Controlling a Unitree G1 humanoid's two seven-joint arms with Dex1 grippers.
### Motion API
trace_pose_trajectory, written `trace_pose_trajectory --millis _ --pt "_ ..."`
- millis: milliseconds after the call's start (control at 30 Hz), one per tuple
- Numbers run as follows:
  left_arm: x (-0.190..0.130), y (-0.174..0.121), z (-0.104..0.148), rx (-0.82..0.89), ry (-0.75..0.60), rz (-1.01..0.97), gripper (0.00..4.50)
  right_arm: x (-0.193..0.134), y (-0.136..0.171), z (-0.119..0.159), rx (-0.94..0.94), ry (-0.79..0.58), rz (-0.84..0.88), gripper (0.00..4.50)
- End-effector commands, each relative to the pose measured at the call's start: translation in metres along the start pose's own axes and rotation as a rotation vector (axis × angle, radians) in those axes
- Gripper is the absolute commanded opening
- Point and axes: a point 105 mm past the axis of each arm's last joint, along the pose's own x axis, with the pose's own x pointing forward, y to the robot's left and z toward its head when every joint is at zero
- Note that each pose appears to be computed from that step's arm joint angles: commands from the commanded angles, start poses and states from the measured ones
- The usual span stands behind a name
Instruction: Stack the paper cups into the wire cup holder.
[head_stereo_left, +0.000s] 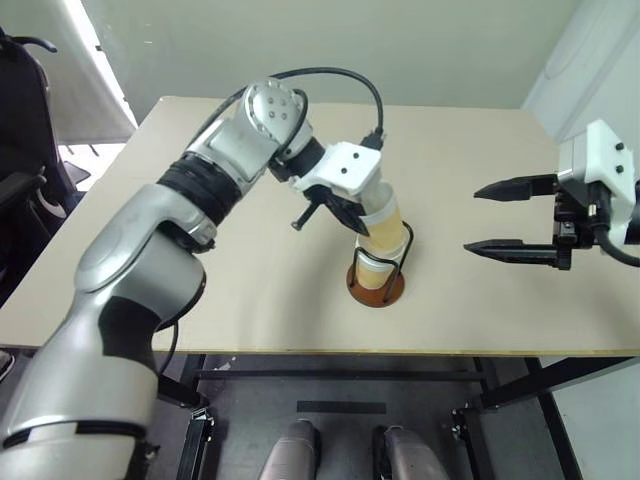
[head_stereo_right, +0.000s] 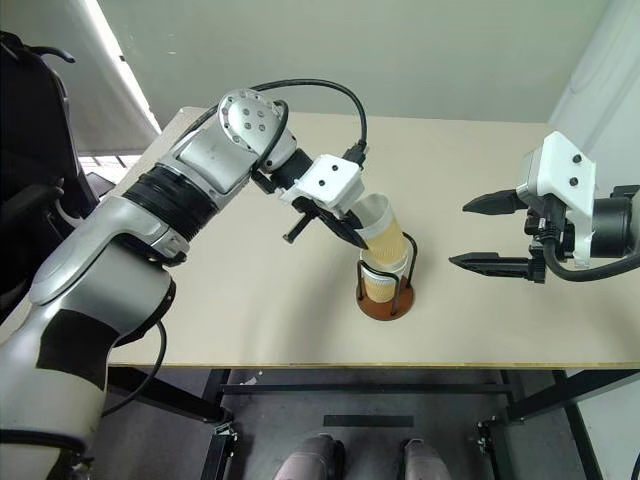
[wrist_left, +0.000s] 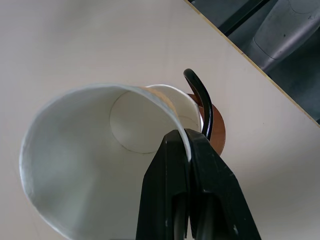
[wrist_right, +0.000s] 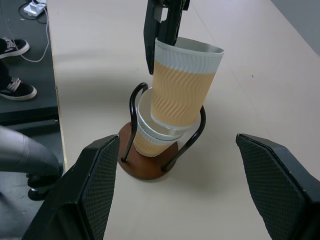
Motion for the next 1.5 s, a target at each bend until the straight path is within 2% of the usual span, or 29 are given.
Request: trace_pose_trajectory --millis 33,700,800,1100,1133,1300,1433,1500 --pt "-0.005 0.004 0.013 0.067 0.020 -0.027 0.02 -0.010 -0.003 0.011 -0.045 -0.012 -0.044 3.77" --pt "0.002 0.010 0.009 0.133 0.111 -0.072 0.02 -0.011 -0.002 0.008 -0.036 -0.004 -0.050 3.77" --pt "0.006 0.014 0.013 0.138 0.083 -0.058 0.98 -0.011 -0.003 0.007 -0.035 -0.002 -0.047 3.77" --pt "0.005 0.021 0.019 0.140 0.040 -0.013 4.32 -0.012 -0.003 0.005 -0.038 0.010 -0.042 3.77" --pt "0.002 0.024 0.022 0.132 0.018 0.013 4.45 -0.012 -0.004 0.005 -0.039 0.009 -0.042 3.77" --pt "-0.024 0.046 0.030 0.026 -0.126 0.248 4.45 -0.010 -0.007 0.004 -0.043 0.003 -0.047 3.77" --pt "-0.051 0.056 0.018 -0.146 -0.240 0.454 4.45 -0.006 -0.011 -0.001 -0.032 -0.009 -0.055 3.77" --pt "-0.059 0.051 0.004 -0.213 -0.260 0.514 4.45 -0.004 -0.015 -0.006 -0.003 -0.016 -0.062 3.77"
